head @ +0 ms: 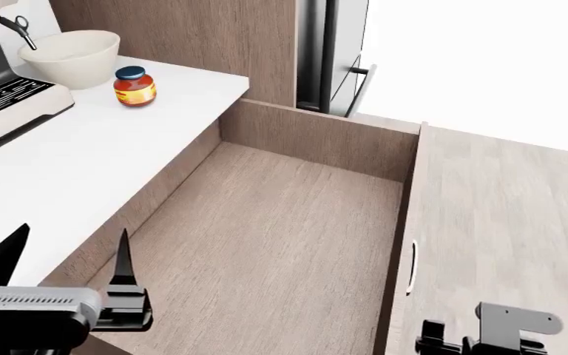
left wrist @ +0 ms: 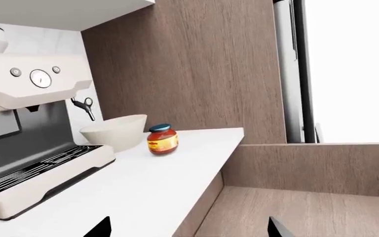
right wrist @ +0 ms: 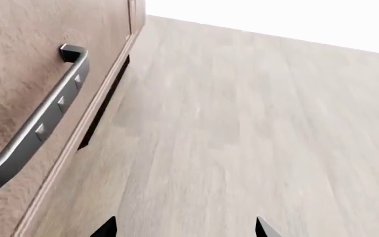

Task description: Close the left drawer.

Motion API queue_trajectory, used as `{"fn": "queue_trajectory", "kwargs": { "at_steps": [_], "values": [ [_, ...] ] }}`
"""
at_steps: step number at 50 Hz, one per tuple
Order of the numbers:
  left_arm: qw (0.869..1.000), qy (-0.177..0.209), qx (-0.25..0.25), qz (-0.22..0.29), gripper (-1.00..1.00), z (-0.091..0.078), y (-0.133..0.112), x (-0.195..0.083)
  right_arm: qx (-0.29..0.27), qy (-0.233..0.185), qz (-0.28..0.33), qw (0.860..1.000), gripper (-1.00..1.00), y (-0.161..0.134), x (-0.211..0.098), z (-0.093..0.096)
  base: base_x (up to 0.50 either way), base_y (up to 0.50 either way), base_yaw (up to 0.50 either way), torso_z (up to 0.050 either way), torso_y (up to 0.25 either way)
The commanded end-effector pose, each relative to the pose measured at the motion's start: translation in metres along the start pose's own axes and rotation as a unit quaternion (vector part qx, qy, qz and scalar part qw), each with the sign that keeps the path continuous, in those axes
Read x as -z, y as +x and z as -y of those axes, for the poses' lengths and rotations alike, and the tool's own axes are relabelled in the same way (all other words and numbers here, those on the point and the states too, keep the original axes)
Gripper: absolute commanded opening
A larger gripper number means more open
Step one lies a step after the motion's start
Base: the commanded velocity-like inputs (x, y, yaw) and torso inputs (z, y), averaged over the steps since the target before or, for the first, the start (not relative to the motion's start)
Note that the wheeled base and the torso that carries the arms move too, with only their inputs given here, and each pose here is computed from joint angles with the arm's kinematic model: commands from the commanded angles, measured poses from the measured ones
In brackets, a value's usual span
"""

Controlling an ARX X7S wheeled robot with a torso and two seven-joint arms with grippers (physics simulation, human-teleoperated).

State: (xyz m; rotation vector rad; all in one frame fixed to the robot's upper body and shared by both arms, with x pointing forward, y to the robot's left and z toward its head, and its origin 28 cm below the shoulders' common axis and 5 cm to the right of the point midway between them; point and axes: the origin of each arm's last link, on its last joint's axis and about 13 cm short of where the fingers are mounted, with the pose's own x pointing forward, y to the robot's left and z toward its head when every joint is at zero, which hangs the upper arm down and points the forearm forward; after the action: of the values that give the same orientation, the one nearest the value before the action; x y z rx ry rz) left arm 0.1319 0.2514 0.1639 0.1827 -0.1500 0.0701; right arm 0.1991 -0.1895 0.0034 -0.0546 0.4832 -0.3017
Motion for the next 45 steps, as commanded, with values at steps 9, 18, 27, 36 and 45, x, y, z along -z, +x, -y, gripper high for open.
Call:
{"fn": "queue_trajectory", "kwargs": {
  "at_steps": [9,18,27,36,45],
  "values": [
    [1.000,0.001,0.000,-0.001,1.00,0.000,0.000,0.001,-0.004,0.008,-0.036,0.999,1.00,0.018,0.019,-0.005,0.00,0.00,0.00,0.000,0.000],
    [1.000,0.002,0.000,-0.002,1.00,0.001,0.001,0.001,0.007,0.008,-0.049,0.999,1.00,0.025,0.027,-0.001,0.00,0.00,0.00,0.000,0.000],
    [1.000,0.001,-0.001,-0.001,1.00,0.000,0.001,0.000,-0.009,0.005,-0.031,0.999,1.00,0.026,0.012,-0.008,0.00,0.00,0.00,0.000,0.000],
    [1.000,0.001,0.000,-0.002,1.00,0.000,0.001,0.001,-0.022,-0.004,-0.019,1.000,1.00,0.020,0.005,-0.012,0.00,0.00,0.00,0.000,0.000],
    [1.000,0.001,0.000,-0.002,1.00,0.000,0.000,0.001,-0.036,-0.012,-0.023,0.999,1.00,0.023,0.006,-0.017,0.00,0.00,0.00,0.000,0.000]
  ]
}}
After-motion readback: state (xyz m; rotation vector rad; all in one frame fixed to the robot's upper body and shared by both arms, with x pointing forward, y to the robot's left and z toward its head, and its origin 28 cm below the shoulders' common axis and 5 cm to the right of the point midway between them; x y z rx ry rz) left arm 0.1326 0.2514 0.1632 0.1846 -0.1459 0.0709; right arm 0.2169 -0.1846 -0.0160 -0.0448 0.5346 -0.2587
